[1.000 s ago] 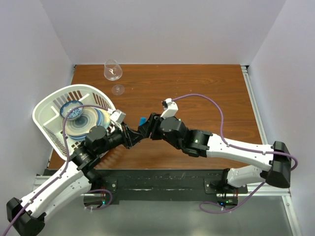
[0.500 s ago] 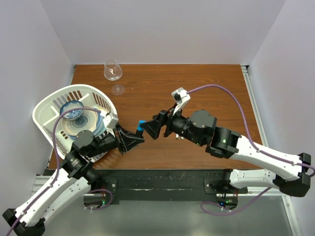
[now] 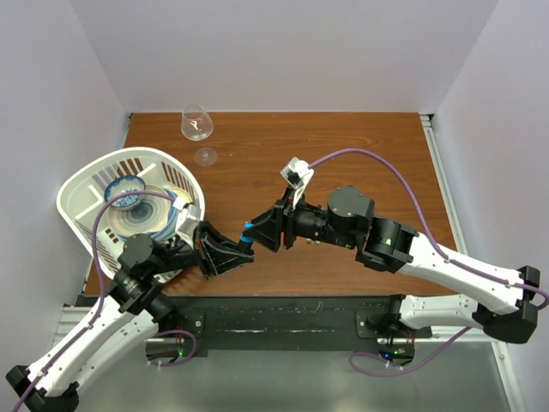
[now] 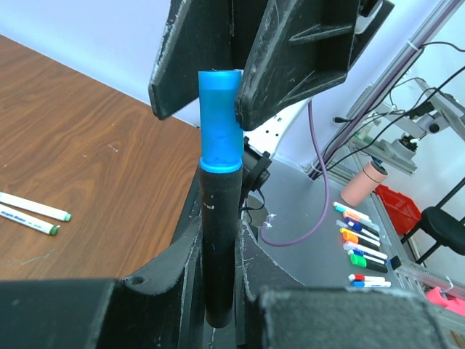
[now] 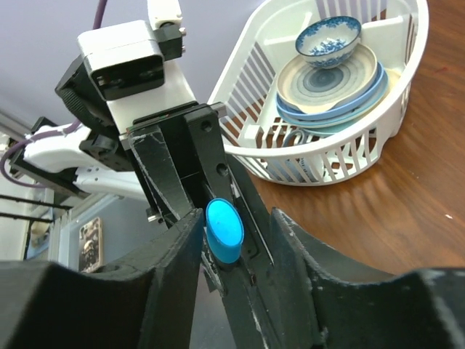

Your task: Insert the pens into the pen caps

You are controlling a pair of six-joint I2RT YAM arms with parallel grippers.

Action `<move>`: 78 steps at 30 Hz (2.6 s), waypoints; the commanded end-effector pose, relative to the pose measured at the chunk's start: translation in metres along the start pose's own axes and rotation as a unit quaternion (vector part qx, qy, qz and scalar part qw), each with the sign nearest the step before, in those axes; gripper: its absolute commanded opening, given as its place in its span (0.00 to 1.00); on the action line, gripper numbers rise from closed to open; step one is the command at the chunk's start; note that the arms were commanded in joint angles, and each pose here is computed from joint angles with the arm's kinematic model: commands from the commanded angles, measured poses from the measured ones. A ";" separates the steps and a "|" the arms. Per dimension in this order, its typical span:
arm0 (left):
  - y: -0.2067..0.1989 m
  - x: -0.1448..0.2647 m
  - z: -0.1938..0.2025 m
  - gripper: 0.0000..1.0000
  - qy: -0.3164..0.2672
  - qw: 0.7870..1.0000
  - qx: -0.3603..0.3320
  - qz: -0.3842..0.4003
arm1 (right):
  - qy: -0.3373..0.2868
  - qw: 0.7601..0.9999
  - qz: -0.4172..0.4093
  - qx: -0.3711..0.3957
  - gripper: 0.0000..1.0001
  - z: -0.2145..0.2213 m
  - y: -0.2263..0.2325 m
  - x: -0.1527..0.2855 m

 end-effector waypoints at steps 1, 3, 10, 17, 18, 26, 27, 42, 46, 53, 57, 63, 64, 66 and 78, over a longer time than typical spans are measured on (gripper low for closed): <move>-0.005 -0.001 -0.009 0.00 -0.017 1.000 -0.010 0.021 | -0.005 0.999 -0.045 0.004 0.41 -0.006 0.014 0.003; -0.005 -0.002 -0.009 0.00 -0.018 1.000 -0.009 0.021 | -0.002 0.999 -0.049 0.001 0.37 -0.003 0.013 0.003; 0.002 -0.006 -0.008 0.00 -0.017 1.000 -0.009 0.006 | 0.011 0.998 -0.059 -0.025 0.00 0.012 0.009 -0.001; 0.017 -0.016 -0.026 0.00 -0.033 0.998 -0.022 -0.040 | 0.072 0.995 -0.031 -0.054 0.00 0.054 -0.017 -0.005; 0.024 -0.018 -0.025 0.00 -0.024 0.998 -0.018 -0.056 | 0.086 0.994 -0.022 -0.057 0.00 0.061 -0.022 -0.004; 0.034 -0.031 -0.044 0.00 -0.027 0.998 -0.045 -0.043 | 0.152 0.986 -0.005 -0.064 0.00 0.097 -0.041 0.003; 0.036 -0.035 -0.045 0.00 -0.018 0.998 -0.045 -0.035 | 0.164 0.984 -0.023 -0.068 0.00 0.102 -0.038 0.005; 0.044 -0.042 -0.069 0.00 -0.013 0.995 -0.100 0.000 | 0.263 0.955 -0.052 -0.128 0.00 0.161 -0.039 0.033; 0.056 -0.042 -0.072 0.00 0.004 0.994 -0.107 -0.021 | 0.285 0.950 -0.033 -0.124 0.00 0.164 -0.041 0.044; 0.067 -0.044 -0.069 0.00 0.024 0.991 -0.123 -0.041 | 0.304 0.940 -0.017 -0.151 0.00 0.172 -0.038 0.044; 0.071 -0.040 -0.065 0.00 0.037 0.988 -0.135 -0.059 | 0.312 0.933 0.015 -0.176 0.00 0.181 -0.040 0.040; 0.072 -0.040 -0.067 0.00 0.029 0.986 -0.147 -0.067 | 0.326 0.926 0.001 -0.189 0.00 0.196 -0.023 0.026; 0.074 -0.038 -0.067 0.00 0.034 0.984 -0.158 -0.075 | 0.330 0.924 -0.004 -0.192 0.00 0.195 -0.019 0.026; 0.076 -0.034 -0.063 0.00 0.036 0.983 -0.157 -0.085 | 0.333 0.920 -0.008 -0.209 0.00 0.195 -0.015 0.030; 0.062 -0.026 -0.066 0.00 0.005 0.988 -0.151 -0.030 | 0.383 0.904 -0.015 -0.192 0.00 0.236 -0.014 0.044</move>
Point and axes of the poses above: each gripper's point midway between its finger pads, its own x axis back along the fingers, its own y axis along the line the jaws close on, z = x × y, the point moved 5 cm from there along x, back along the fingers, and after that the axes turned 11 degrees about -x, right-handed, at the moved point
